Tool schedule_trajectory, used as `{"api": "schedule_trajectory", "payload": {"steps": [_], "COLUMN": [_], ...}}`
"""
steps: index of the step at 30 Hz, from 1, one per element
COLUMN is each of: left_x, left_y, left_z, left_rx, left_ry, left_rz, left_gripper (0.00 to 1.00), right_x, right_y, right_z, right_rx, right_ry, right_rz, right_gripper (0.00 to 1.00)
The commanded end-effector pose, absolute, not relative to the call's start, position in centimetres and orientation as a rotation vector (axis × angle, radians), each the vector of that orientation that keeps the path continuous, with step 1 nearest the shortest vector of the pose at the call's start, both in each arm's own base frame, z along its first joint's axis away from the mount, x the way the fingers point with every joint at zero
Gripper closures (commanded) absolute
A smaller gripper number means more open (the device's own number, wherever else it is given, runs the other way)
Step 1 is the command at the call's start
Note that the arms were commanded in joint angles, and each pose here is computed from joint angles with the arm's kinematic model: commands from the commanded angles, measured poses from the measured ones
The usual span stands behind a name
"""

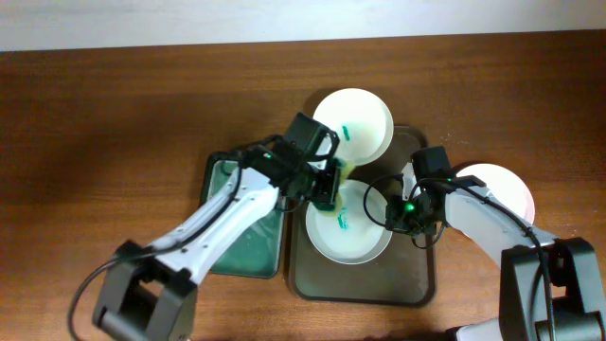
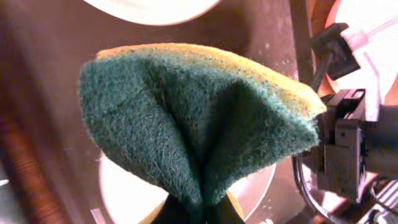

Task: Clean dirty plates on tray and stack at the side
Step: 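Scrub the bottom plate with the sponge in left gripper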

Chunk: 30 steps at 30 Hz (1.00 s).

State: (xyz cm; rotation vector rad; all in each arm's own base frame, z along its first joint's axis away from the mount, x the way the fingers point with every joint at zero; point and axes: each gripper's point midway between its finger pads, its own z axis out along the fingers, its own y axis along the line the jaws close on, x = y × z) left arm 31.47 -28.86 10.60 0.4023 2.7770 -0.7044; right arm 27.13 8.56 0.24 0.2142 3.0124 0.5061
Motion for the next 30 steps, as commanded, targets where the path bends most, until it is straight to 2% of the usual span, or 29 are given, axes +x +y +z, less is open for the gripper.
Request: {"api": "schedule_trajectory", "payload": {"steps": [1, 6, 8, 9, 11, 12, 14, 16, 19, 21, 23, 26, 30], "left_x": [30.3, 26.7, 27.0, 27.8, 30.6, 32.2, 34.1, 34.8, 33.9, 31.4, 28.1, 26.8, 26.1], "left_y": [-32.1, -36.1, -35.5, -34.9, -31.5, -29.0, -25.8, -24.1, -26.1, -32.2, -36.5, -38.4, -35.2], "left_z": [6.9, 0.4, -0.9, -1.2, -2.0, -1.6, 0.4, 1.2, 0.9, 0.7, 0.1, 1.8, 1.3], "left_rx": [0.405, 0.456, 0.389, 0.364, 0.276, 0.242, 0.217, 0.212, 0.254, 0.474, 0.724, 0.916, 0.914], "left_ry": [2.878, 3.029, 3.071, 3.069, 3.09, 3.071, 3.02, 2.98, 3.014, 3.042, 3.016, 2.954, 3.068], "left_rz": [-0.864, -1.144, -1.112, -1.041, -0.62, -0.341, -0.005, 0.154, 0.027, -0.358, -0.553, -0.713, -0.559], "left_gripper": [1.0, 1.0, 1.0, 1.0, 1.0, 1.0, 1.0, 1.0, 1.0, 1.0, 1.0, 1.0, 1.0], "right_x": [26.6, 26.6, 26.6, 26.6, 26.6, 26.5, 26.5, 26.5, 26.5, 26.5, 26.6, 26.7, 26.8], "right_y": [7.9, 7.9, 8.0, 8.0, 8.1, 8.0, 8.0, 8.0, 8.0, 8.0, 8.0, 8.1, 8.1], "right_z": [-0.9, -0.9, -0.9, -0.9, -0.9, -0.9, -0.9, -0.9, -0.9, -0.9, -0.9, -0.9, -0.9], "right_rx": [0.288, 0.292, 0.292, 0.304, 0.303, 0.303, 0.304, 0.304, 0.304, 0.304, 0.303, 0.308, 0.329], "right_ry": [3.048, 3.048, 3.048, 3.048, 3.048, 3.049, 3.051, 3.051, 3.051, 3.051, 3.048, 3.043, 3.04], "right_rz": [0.459, 0.459, 0.463, 0.467, 0.471, 0.471, 0.47, 0.47, 0.469, 0.469, 0.47, 0.472, 0.473], "right_gripper": [0.96, 0.96, 0.96, 0.96, 0.96, 0.96, 0.96, 0.96, 0.96, 0.96, 0.96, 0.96, 0.96]}}
